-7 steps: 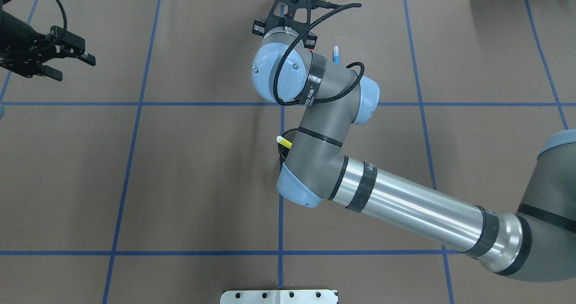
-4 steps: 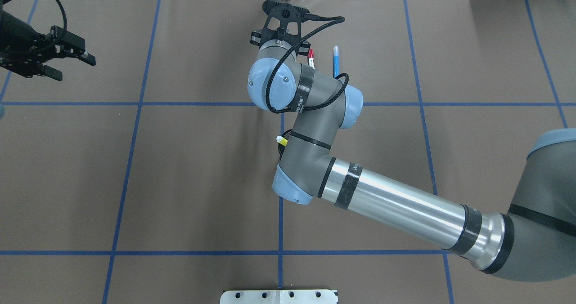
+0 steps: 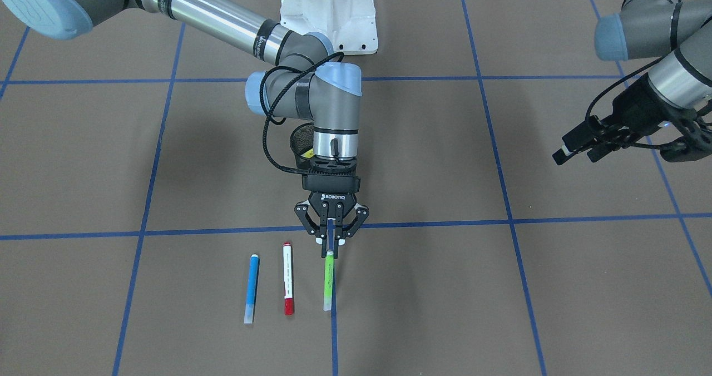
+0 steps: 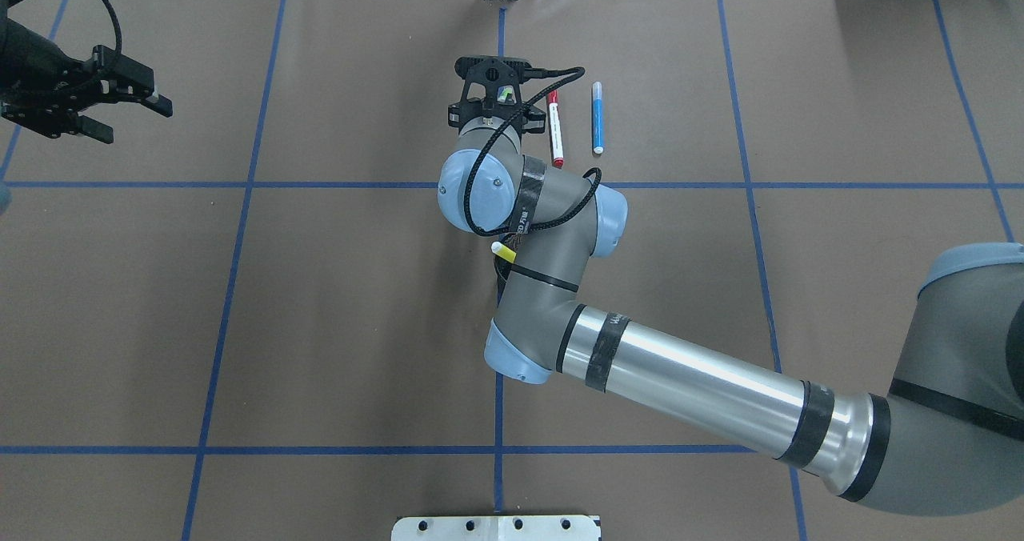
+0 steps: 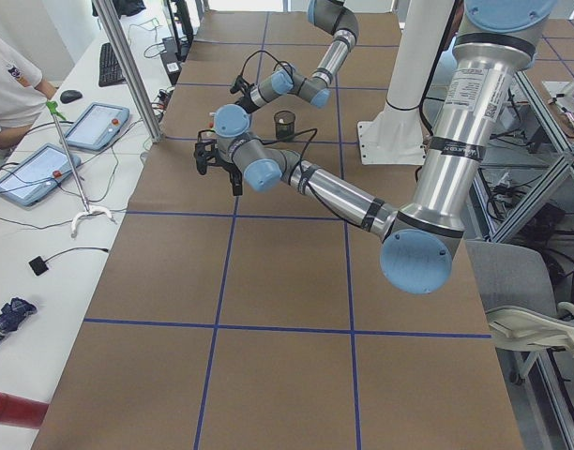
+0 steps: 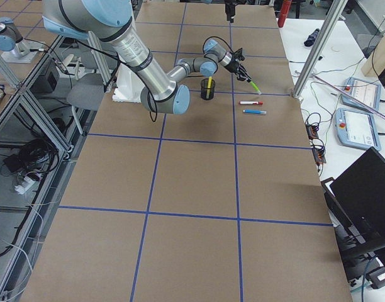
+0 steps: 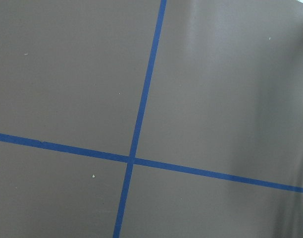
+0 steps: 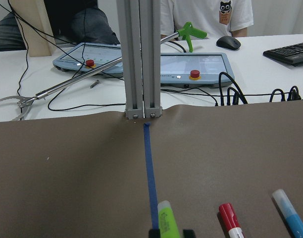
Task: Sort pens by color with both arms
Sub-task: 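Carry the green highlighter and lower it beside the red marker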
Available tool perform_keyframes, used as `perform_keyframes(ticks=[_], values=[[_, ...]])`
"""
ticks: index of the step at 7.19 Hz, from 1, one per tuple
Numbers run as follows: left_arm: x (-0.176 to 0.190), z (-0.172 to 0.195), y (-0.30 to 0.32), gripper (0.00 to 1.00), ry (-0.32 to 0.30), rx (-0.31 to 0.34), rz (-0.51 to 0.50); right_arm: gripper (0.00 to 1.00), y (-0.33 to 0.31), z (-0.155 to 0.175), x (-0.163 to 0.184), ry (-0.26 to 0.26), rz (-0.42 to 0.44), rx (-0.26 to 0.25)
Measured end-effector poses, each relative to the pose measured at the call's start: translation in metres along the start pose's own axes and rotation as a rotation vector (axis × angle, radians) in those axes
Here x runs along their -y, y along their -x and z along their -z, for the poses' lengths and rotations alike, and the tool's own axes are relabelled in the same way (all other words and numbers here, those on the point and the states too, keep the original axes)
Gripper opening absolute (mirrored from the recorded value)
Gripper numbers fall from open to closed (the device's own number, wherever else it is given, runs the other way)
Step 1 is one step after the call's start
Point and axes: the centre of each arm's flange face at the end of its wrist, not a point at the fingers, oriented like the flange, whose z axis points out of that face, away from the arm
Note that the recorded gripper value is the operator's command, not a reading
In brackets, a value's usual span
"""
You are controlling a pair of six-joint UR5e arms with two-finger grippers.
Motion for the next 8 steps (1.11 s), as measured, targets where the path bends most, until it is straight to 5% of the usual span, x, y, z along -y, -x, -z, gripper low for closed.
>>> perform_keyframes(ticks=[6,7,8], values=[[-0.0002,0.0,0.0001,0.99,0.0,0.0,0.003,0.02,-0.004,-0.0084,-0.0039,-0.034,0.045,-0.03],[-0.0003,-0.0002,-0.0003,0.99,0.001,0.0,0.004,0.41,-0.0038,-0.0093,-0.005,-0.035,0.047,-0.032],[-0.0002,-0.0001,-0.0008,0.99,0.0,-0.001,0.005,0.61,-0.0034,-0.0094,-0.0047,-0.034,0.045,-0.029]])
